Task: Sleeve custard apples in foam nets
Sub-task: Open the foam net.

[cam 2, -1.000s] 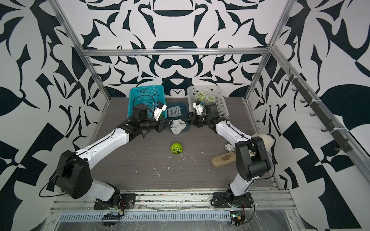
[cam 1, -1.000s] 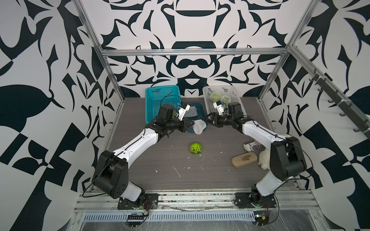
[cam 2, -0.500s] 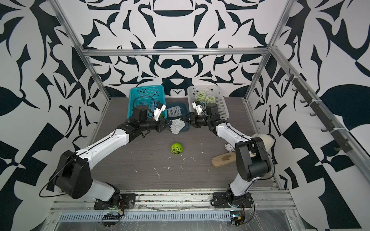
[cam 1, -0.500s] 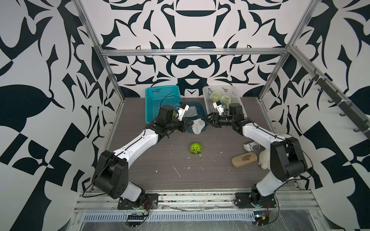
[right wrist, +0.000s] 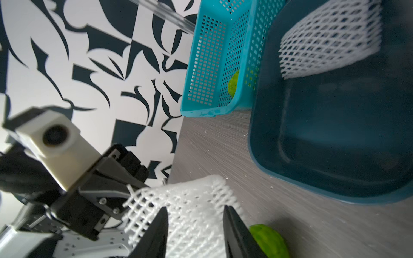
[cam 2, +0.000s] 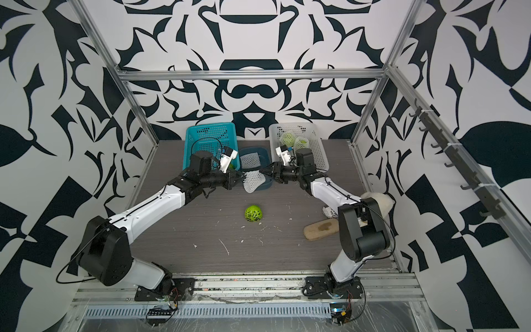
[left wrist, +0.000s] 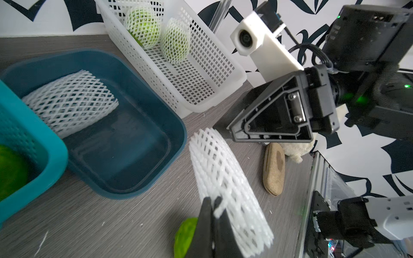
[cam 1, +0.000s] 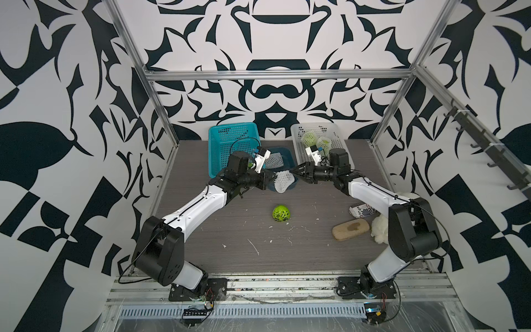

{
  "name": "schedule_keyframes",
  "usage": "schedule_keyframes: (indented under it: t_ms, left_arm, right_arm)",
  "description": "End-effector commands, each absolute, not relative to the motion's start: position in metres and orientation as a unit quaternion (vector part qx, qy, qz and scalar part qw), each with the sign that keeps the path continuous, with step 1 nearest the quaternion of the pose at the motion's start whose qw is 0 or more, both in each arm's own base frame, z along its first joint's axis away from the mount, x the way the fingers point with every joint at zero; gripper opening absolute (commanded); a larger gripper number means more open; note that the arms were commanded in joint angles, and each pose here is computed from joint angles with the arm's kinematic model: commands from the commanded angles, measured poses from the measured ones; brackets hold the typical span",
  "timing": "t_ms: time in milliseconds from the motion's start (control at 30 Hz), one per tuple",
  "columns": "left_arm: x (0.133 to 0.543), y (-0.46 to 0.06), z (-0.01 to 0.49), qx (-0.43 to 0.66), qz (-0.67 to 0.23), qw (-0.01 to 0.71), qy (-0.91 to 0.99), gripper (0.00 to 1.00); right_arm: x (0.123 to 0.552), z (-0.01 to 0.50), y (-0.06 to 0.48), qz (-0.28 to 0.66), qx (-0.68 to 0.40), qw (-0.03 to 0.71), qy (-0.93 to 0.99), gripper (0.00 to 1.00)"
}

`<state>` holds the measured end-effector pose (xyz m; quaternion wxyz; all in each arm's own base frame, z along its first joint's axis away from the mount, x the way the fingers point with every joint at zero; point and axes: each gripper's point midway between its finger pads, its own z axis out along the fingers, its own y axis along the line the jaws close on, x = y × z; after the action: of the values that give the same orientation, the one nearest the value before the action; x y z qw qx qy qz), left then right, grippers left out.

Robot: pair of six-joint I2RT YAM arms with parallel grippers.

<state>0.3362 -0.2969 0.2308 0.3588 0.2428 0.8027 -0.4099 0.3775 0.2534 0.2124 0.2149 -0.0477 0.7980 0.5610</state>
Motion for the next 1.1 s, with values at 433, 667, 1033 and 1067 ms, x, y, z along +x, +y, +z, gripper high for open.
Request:
schedule_keyframes:
  t_ms: [433,667,1033,1067]
  left_arm:
    - [0.348,-0.292,0.216,0.214,-0.401,0.352,0.818,0.00]
    - [0.361,-0.279,0.203,0.179,-0.387,0.349,0.834,0.00]
    - [0.357,-0.284,0.207,0.184,-0.410,0.341,0.826,0.00]
    - [0.356,-0.285,0.208,0.185,-0.411,0.340,0.825,0.00]
  right_arm:
    - [0.367,0.236,0.259,0.604,-0.075,0.223,0.762,0.63]
    - [0.359,0.241,0.256,0.593,-0.080,0.223,0.770,0.56]
    - [0.361,0.246,0.265,0.616,-0.079,0.216,0.754,0.44]
    - [0.361,0.245,0.265,0.616,-0.079,0.215,0.754,0.43]
